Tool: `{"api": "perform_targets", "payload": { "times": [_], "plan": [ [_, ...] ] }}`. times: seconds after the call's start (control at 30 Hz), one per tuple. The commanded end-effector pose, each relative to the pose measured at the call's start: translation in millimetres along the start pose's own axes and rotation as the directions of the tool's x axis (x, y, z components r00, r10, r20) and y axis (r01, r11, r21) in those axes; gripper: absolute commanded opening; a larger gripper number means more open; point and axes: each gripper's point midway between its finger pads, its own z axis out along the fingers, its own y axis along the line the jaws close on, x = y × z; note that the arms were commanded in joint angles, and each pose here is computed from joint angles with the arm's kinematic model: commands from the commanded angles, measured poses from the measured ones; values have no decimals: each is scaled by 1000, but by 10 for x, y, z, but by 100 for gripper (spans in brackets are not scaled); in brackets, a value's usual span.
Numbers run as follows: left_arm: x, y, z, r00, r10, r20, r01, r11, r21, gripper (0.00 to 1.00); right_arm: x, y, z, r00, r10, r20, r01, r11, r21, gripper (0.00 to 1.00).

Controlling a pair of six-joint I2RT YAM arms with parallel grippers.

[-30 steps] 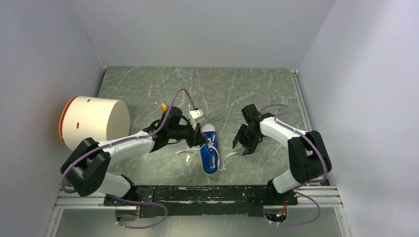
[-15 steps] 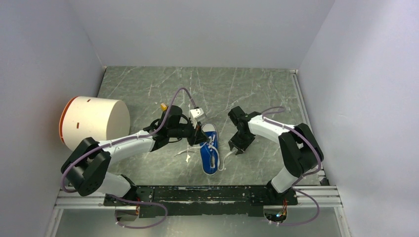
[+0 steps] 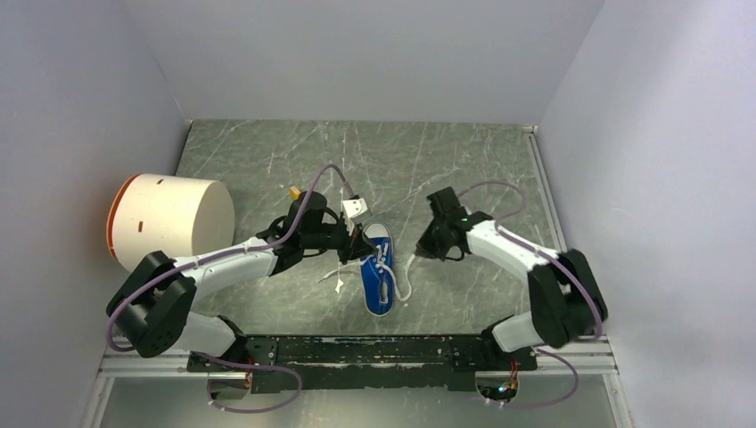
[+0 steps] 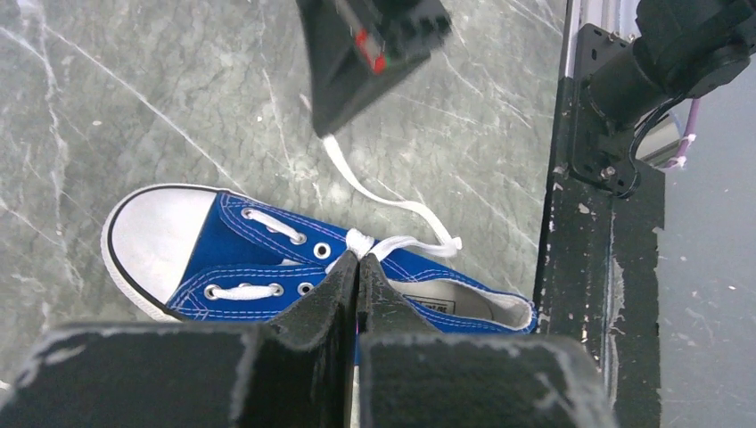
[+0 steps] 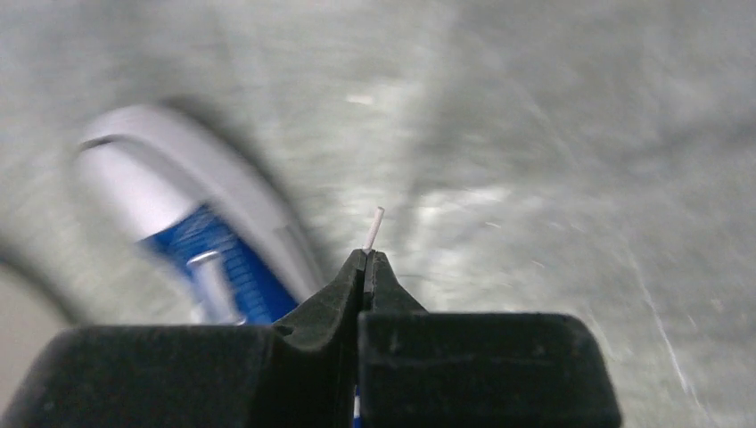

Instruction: Tie the shoes

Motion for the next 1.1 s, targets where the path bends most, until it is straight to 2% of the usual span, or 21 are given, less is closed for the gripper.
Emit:
{"api": "perform_targets", "payload": {
  "times": [0.0, 0.07, 0.13, 0.27, 0.33, 0.43, 0.53, 0.67, 0.9, 1.07],
  "plan": [
    [-58, -28, 33, 993, 106, 47, -108, 994, 33, 5, -420, 957, -606, 933, -246, 261, 353, 765, -539, 0],
    [-10, -34, 36, 992, 114, 56, -116, 993, 36, 5, -443, 1234, -834, 897, -309, 316, 441, 609, -659, 0],
    [1, -25, 40, 990, 123, 72, -126, 992, 32, 5, -416, 1476, -956, 850, -394, 350, 514, 476, -714, 0],
    [18, 0, 56, 986, 138, 95, -140, 990, 21, 5, -244, 1892, -1046, 785, -519, 338, 513, 239, -824, 0],
    [7, 14, 54, 982, 150, 111, -152, 988, 11, 5, -122, 2074, -1033, 751, -570, 332, 495, 154, -855, 0],
    [-1, 21, 34, 977, 172, 125, -174, 985, -1, 5, 126, 2320, -873, 695, -652, 303, 479, 105, -871, 0],
    [-10, 17, -8, 974, 194, 118, -194, 981, -13, 5, 503, 2541, -830, 644, -723, 250, 432, 75, -899, 0],
    [15, -4, -83, 965, 233, 119, -231, 973, -24, 5, 957, 2605, -656, 580, -806, 119, 353, 116, -929, 0],
    [93, -27, -145, 961, 256, 103, -255, 967, -28, 5, 1534, 2133, -311, 403, -898, -177, 276, 304, -912, 0],
    [123, -52, -144, 966, 235, 108, -235, 972, -18, 5, 1742, 1768, -216, 322, -881, -346, 251, 432, -866, 0]
  ]
}}
